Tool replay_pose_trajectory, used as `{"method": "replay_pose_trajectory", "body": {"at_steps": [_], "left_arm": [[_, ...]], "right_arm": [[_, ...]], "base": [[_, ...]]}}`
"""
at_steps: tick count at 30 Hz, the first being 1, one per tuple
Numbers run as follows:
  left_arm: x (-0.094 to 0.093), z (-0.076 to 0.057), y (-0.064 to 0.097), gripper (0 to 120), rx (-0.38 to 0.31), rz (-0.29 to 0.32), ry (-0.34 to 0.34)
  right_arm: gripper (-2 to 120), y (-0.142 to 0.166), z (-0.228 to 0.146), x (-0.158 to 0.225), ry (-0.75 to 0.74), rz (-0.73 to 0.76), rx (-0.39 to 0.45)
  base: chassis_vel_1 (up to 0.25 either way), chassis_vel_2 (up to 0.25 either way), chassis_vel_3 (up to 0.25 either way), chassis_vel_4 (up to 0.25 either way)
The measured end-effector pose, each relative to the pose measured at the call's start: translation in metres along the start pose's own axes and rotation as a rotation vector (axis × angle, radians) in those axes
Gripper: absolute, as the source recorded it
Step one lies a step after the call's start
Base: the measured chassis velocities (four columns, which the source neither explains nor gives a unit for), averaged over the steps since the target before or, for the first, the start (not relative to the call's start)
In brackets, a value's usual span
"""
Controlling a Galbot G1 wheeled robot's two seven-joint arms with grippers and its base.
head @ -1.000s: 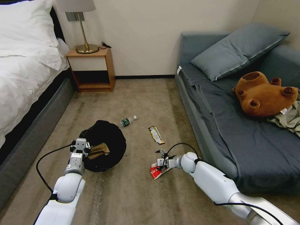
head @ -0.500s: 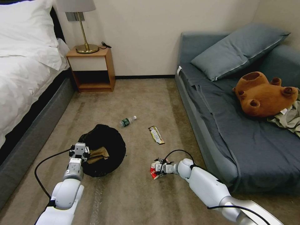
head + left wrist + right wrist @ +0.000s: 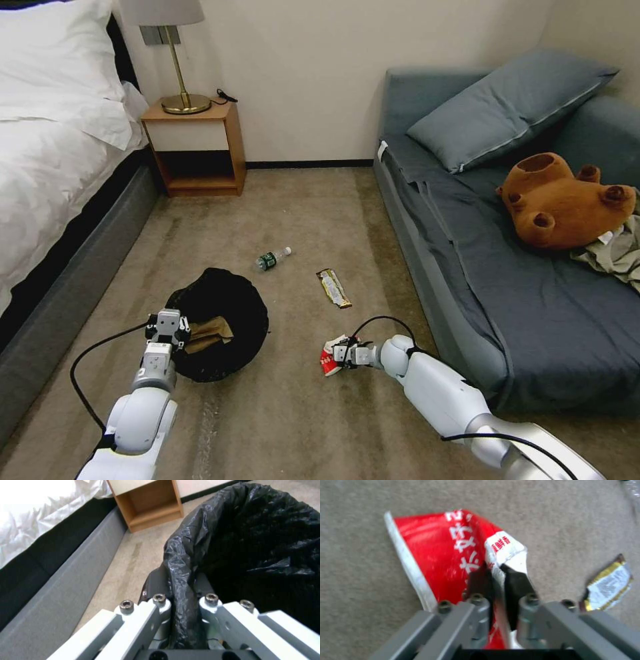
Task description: Pick up the trash bin, then pick up the garbage on the floor and place it into the trash bin.
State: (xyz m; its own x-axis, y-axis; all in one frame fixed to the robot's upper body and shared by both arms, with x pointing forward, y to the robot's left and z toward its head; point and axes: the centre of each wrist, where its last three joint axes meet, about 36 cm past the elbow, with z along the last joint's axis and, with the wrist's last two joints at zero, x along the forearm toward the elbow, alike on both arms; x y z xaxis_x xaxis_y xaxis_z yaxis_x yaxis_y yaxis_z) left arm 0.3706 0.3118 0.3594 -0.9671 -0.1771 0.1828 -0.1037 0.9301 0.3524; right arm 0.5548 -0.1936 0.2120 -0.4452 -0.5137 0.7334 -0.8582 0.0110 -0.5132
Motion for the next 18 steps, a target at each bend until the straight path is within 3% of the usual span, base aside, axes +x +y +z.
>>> {"method": "replay_pose_trajectory", "body": {"at_steps": [8,18], "left_arm": [[-0.002,-0.001,-0.003,4,0.002,0.004,-0.002],[-0.016,-0.012,-0.01,4,-0.004,0.018,-0.018]], "right_arm": [[0,-0.023,0.002,0.013,-0.008,0.049,0.016],[0,-0.086,0.002,0.042,-0.028,0.152,0.107]], "base": [[0.0,0.0,0.0,0.0],[0.0,0.0,0.0,0.0]]}}
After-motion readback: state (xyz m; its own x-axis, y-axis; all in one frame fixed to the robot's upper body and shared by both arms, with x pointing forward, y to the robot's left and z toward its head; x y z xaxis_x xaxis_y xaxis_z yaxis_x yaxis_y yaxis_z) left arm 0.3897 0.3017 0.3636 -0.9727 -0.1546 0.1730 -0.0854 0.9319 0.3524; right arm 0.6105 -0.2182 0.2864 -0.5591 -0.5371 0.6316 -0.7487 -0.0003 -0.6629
